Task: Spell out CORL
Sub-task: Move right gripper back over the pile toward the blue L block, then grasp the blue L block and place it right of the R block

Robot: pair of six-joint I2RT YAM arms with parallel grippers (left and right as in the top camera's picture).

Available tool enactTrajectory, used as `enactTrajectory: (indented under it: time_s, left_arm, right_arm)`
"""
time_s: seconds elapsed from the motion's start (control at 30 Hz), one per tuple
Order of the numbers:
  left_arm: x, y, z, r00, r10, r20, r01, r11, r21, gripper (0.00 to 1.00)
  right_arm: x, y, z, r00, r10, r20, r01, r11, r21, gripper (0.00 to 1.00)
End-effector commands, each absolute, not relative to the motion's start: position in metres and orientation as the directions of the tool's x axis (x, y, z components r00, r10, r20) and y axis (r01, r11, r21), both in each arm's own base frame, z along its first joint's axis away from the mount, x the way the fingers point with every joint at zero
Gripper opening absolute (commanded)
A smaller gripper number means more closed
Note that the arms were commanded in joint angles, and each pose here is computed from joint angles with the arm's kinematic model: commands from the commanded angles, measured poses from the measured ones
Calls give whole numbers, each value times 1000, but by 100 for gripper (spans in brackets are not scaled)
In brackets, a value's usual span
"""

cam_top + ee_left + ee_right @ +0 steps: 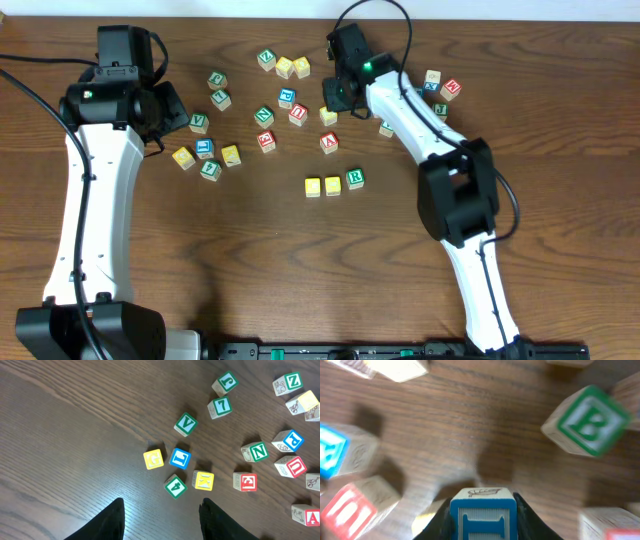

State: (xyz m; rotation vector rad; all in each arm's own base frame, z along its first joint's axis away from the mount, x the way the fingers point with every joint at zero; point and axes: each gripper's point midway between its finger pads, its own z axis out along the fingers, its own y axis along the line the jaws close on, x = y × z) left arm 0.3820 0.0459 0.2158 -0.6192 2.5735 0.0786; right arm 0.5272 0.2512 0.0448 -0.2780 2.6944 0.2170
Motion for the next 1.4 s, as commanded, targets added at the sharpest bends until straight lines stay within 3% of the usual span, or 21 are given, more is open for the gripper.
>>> enactTrajectory:
  time_s: [0.0,0.2,0.53,0.77,0.87,1.0,1.37]
  left_arm:
    - [381,47,219,-773,-412,-482,-442,895,-57,48]
    - [382,47,220,-771,-412,-486,-442,895,-59,47]
    - [382,47,220,-770,-412,-486,-442,895,-59,48]
    - [382,47,220,-771,-412,-486,-442,895,-59,48]
    - [382,47,220,-771,-412,-486,-442,895,-59,48]
    - [382,47,220,-771,-412,-486,-442,895,-59,48]
    - [382,47,220,-770,-413,-485,-442,895,-59,48]
  right_arm:
    - [512,236,97,-865,-254,-434,-307,950,57,18]
    - [454,209,74,-920,-348,-180,-355,935,12,18]
    - [416,188,22,-937,-349,-6,-349,937,-4,19]
    - [406,182,15,-925,-379,36,-380,925,-6,25]
    - [402,180,15,-918,-393,52,-394,919,-8,42]
    - [403,180,16,-917,-395,51,-396,918,-9,52]
    - [427,206,64,-954,-294,-61,-298,951,78,46]
